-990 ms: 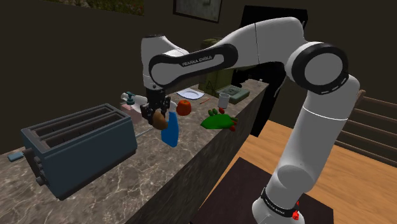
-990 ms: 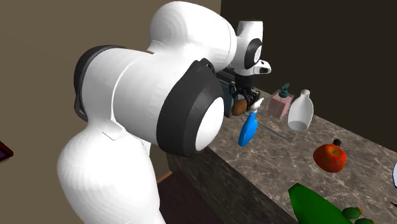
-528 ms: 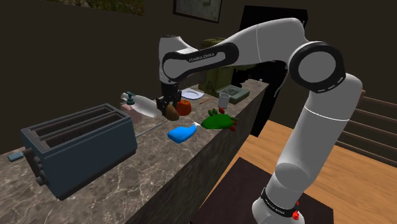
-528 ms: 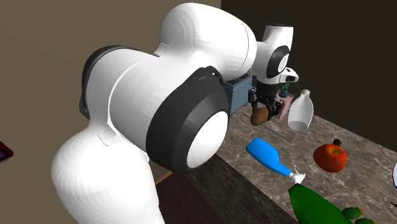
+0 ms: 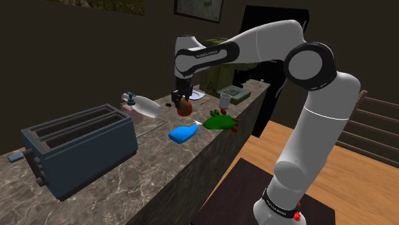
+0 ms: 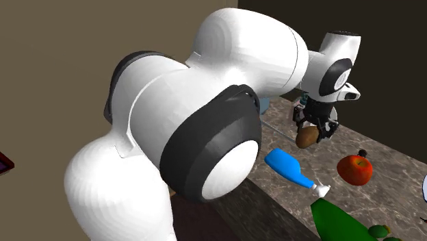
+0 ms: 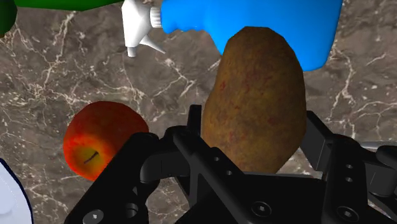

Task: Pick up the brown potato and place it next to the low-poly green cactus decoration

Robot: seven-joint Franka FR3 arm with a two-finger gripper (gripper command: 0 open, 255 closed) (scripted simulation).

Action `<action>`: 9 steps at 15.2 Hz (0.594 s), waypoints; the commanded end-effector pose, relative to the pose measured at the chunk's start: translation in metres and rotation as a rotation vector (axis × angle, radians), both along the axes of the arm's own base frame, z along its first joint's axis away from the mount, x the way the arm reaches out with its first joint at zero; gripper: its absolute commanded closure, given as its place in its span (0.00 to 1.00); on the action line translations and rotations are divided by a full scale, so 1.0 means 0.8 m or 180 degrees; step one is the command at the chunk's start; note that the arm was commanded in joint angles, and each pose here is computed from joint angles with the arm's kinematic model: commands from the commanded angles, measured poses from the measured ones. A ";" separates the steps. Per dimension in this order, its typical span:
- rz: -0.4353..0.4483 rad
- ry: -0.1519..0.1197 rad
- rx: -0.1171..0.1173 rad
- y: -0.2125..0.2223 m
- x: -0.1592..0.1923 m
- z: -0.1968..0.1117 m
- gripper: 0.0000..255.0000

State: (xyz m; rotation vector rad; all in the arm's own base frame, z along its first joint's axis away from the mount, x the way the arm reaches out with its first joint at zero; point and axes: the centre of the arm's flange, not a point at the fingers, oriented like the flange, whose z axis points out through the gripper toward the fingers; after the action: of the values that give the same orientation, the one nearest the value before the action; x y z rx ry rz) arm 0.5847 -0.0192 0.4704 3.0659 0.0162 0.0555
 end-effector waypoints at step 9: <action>0.0004 0.0000 -0.0001 -0.162 0.034 -0.001 1.00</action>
State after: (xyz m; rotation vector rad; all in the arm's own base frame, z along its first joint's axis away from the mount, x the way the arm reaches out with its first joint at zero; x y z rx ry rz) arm 0.6103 -0.1331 0.4665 3.0661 0.0160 0.0552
